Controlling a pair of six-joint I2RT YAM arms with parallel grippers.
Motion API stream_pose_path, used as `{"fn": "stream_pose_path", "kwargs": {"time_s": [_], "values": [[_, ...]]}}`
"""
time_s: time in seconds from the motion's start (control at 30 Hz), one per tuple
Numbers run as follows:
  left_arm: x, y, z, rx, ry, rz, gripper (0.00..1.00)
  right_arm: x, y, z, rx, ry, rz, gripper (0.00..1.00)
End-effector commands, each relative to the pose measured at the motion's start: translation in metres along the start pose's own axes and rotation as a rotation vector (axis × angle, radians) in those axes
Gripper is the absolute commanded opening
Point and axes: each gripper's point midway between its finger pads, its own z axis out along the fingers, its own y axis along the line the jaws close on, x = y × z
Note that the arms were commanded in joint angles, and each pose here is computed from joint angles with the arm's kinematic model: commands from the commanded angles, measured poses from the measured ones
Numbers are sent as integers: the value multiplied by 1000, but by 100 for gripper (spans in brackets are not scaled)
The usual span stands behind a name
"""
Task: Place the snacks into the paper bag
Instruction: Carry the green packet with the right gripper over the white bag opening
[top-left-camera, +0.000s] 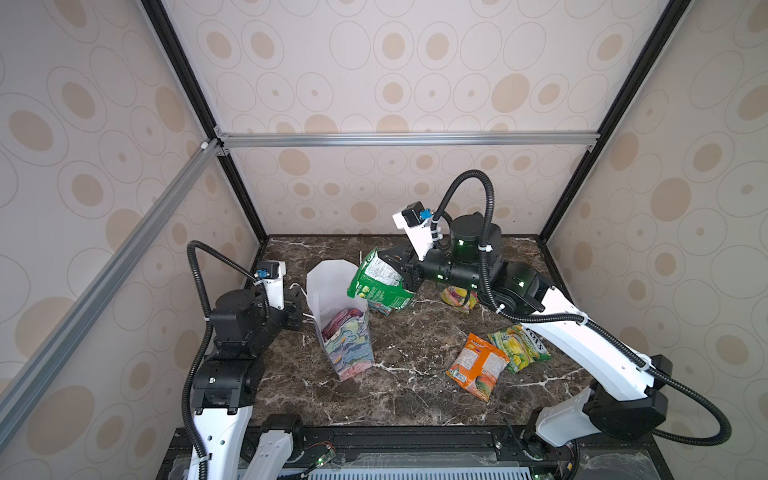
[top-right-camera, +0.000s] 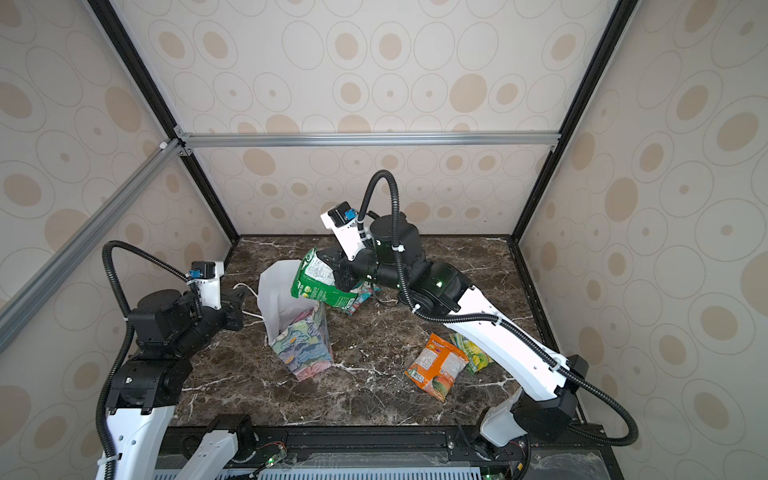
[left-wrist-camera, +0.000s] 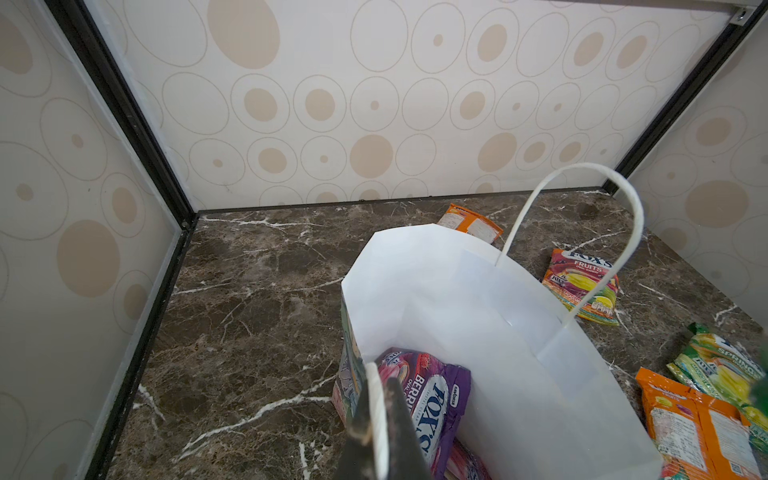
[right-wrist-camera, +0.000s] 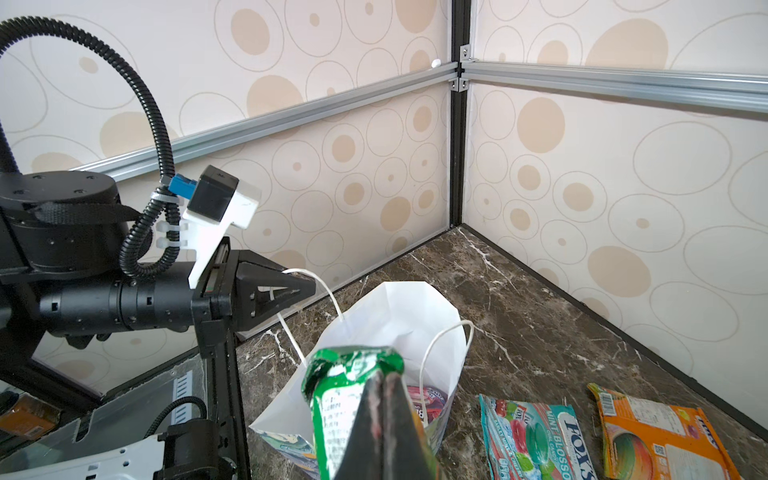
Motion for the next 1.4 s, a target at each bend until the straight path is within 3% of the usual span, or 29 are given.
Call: {"fn": "stream_pose_path", "kwargs": {"time_s": [0.0,0.43,0.63,1.13,1.37], "values": [[-6,-3,-3,12,-28,10,1,-27,19,-2,-54,-68,-29,0],[-6,-4,-3,16,-28,7,0,-47,57,42,-135,-103,-44,0],[-8,-5,-6,17,-33,9,0,-36,55,74,-132,-89,-4,0],[-7,-4,-6,6,-34,12,0,13,26,108,35,39,-35,0],[-6,-3,-5,2,-27,11,0,40,19,118,173,140,-144,0]]}}
